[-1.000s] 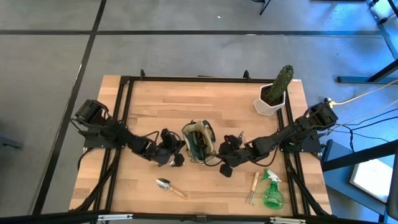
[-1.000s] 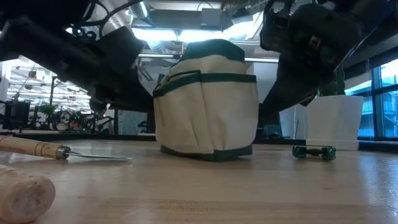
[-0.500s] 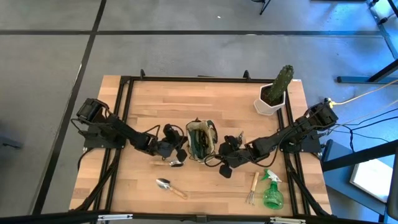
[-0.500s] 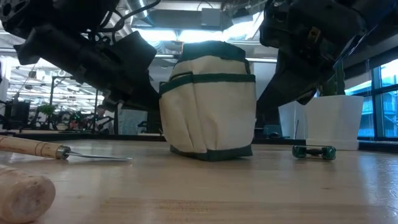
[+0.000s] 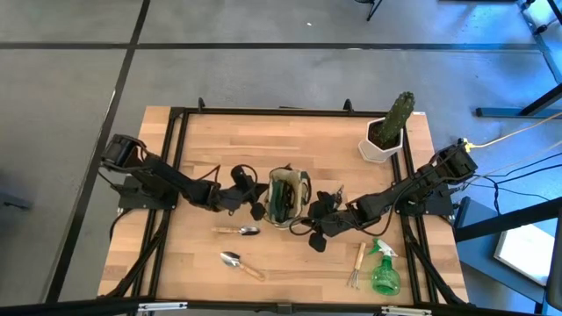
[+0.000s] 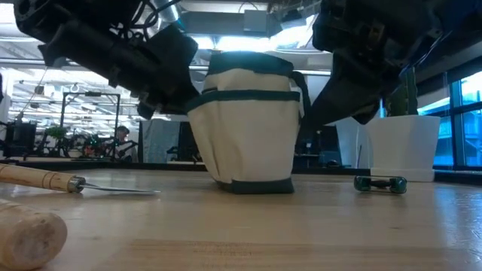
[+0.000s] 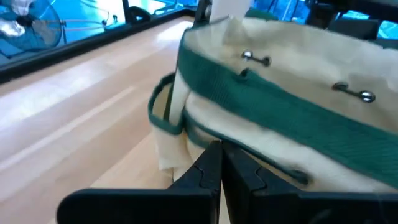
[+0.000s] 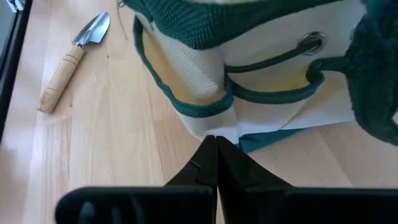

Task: Pick & Place Garden tools in Gardening bag
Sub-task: Adjust the green gardening bag

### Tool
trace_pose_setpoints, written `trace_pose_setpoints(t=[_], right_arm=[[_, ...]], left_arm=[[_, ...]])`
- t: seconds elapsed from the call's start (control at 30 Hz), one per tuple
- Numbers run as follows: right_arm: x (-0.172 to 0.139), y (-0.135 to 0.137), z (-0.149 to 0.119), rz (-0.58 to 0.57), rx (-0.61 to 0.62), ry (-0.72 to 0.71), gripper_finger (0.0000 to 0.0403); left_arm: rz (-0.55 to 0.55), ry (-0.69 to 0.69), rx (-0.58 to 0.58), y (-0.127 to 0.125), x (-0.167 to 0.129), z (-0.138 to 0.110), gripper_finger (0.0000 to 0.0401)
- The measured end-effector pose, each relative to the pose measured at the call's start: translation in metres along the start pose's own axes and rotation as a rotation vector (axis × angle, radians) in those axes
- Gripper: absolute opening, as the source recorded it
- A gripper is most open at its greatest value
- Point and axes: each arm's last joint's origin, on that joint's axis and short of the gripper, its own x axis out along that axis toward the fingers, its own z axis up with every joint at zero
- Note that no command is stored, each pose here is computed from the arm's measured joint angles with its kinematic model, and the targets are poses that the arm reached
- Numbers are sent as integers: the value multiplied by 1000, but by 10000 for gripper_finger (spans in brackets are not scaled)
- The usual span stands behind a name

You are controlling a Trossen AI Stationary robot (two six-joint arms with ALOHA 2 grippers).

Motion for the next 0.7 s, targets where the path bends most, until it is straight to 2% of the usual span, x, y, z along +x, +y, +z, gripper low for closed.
trace_pose_setpoints(t=[0.17, 0.4, 0.53, 0.7], right_arm=[[-1, 1, -2, 0, -10, 5, 0], [-4, 5, -8, 0, -13, 33, 0], [-5, 9, -11, 10, 0, 37, 0], [-8, 11, -10, 46, 24, 47, 0]], left_arm=[[-10, -9, 6, -1, -4, 3, 1], [35, -29, 29, -5, -11, 1, 2], [67, -45, 32, -4, -16, 7, 2], [53, -97, 12, -4, -30, 23, 3]])
